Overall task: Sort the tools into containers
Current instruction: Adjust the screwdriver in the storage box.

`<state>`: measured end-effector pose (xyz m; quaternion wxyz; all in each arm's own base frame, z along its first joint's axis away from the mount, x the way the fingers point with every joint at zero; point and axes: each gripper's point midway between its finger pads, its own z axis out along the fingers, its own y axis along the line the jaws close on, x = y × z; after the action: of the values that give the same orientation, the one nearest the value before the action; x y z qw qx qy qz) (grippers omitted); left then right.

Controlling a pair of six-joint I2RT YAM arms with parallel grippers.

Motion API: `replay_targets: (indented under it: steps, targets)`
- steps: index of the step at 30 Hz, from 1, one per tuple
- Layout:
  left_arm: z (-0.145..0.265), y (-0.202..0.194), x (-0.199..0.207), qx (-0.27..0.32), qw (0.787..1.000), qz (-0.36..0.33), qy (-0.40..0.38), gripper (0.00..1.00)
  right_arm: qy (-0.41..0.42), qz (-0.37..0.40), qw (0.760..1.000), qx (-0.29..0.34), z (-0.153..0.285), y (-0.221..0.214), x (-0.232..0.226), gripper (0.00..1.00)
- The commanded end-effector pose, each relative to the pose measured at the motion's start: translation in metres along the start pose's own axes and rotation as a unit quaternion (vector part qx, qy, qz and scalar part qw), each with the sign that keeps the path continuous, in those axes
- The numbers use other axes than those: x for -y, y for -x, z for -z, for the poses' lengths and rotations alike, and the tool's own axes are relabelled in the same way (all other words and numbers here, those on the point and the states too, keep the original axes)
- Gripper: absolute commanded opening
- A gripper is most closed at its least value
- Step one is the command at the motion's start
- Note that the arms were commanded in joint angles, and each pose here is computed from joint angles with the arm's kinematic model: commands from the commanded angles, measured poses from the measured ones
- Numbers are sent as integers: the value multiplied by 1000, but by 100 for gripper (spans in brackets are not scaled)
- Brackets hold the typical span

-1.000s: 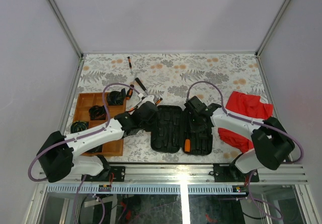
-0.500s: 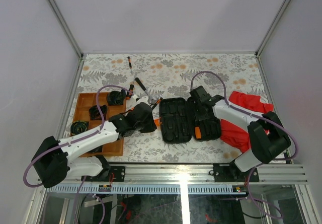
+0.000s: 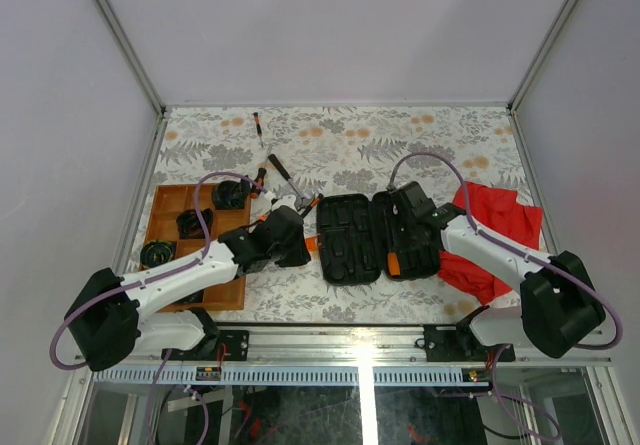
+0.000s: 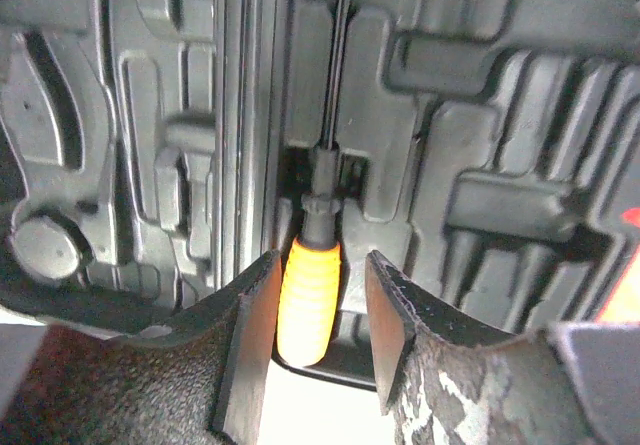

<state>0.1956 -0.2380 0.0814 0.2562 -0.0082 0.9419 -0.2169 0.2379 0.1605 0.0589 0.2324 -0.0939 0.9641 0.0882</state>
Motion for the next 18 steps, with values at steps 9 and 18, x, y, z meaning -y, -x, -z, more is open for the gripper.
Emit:
replay_targets:
  steps: [9,18]
  targets:
    - [-3,3,4,6,1000,5,-13,11,20,-27,996,-88,-14,-45,-6,46]
    - [-3,3,3,6,1000,12,-12,11,18,-35,996,-77,-10,-44,-4,31]
